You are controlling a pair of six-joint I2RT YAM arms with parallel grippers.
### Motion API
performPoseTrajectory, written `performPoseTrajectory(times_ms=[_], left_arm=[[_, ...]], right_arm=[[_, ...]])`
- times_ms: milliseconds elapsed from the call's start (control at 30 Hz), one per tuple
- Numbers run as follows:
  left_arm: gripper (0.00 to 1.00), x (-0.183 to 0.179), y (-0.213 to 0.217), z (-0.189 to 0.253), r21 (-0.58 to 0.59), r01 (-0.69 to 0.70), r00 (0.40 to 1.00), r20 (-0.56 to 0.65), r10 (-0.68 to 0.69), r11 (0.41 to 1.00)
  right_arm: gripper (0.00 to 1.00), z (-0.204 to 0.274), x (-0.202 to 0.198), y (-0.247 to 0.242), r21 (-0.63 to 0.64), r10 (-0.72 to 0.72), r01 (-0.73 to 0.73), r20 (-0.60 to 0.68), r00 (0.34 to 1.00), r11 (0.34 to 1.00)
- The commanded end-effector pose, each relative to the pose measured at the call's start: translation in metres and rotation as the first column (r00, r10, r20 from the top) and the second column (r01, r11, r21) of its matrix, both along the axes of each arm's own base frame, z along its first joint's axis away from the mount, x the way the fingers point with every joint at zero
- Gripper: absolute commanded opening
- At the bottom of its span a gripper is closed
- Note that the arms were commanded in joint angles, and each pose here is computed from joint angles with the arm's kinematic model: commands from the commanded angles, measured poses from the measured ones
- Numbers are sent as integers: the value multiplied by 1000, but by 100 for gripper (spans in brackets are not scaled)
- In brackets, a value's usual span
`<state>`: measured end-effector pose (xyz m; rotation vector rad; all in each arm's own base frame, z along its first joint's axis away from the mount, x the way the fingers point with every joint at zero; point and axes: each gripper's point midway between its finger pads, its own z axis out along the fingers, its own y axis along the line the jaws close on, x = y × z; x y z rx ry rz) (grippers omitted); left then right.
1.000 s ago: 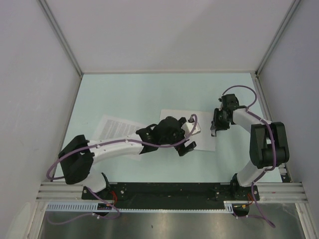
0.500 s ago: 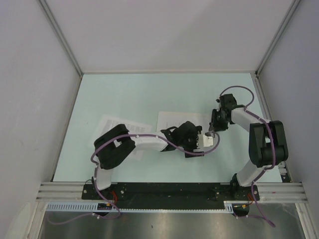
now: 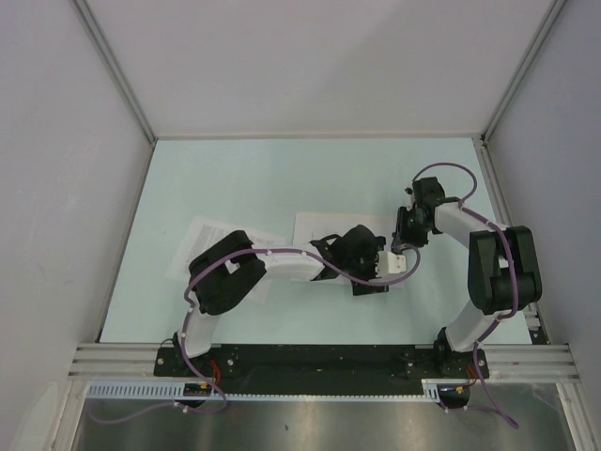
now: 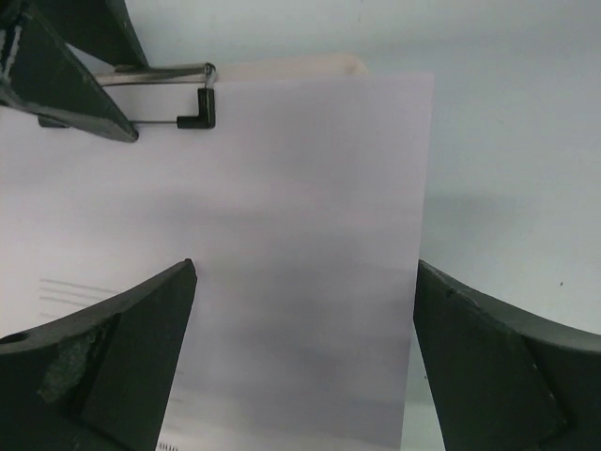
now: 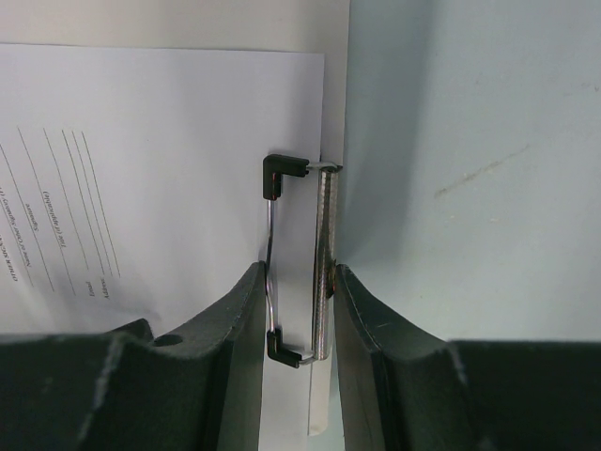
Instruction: Put the files into the folder
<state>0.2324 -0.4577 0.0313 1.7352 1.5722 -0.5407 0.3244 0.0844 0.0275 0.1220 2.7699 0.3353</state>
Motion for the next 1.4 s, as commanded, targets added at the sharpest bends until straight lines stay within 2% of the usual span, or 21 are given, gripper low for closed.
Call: performPoseTrajectory(times_ms=[0,133,600,800,933,1167,1367], left_arm=[[99,1,-1,-10,46,17,996,-84,-13,999],[98,-6,4,-22,73,35,992,-124,-26,997],[95,0,20,-37,115,31,995,-93,-20,993],[96,10,27,-40,162,24,999,-27,-20,986],[98,20,32,-38,210,-11,998,66,-3,978],[99,23,32,-31,229,-36,985,172,-3,973],[100,23,30,-32,222,-31,985,175,-9,975]], right_arm=[[0,19,13,13,88,7,-11,38,999,996],[0,25,15,17,139,14,-20,49,999,990],[0,26,9,8,199,22,-28,31,999,980],[0,23,11,6,179,28,-34,38,999,983],[0,20,10,8,173,38,-43,33,999,984],[0,18,9,10,168,42,-45,25,999,985],[0,19,7,10,167,49,-52,21,999,985]])
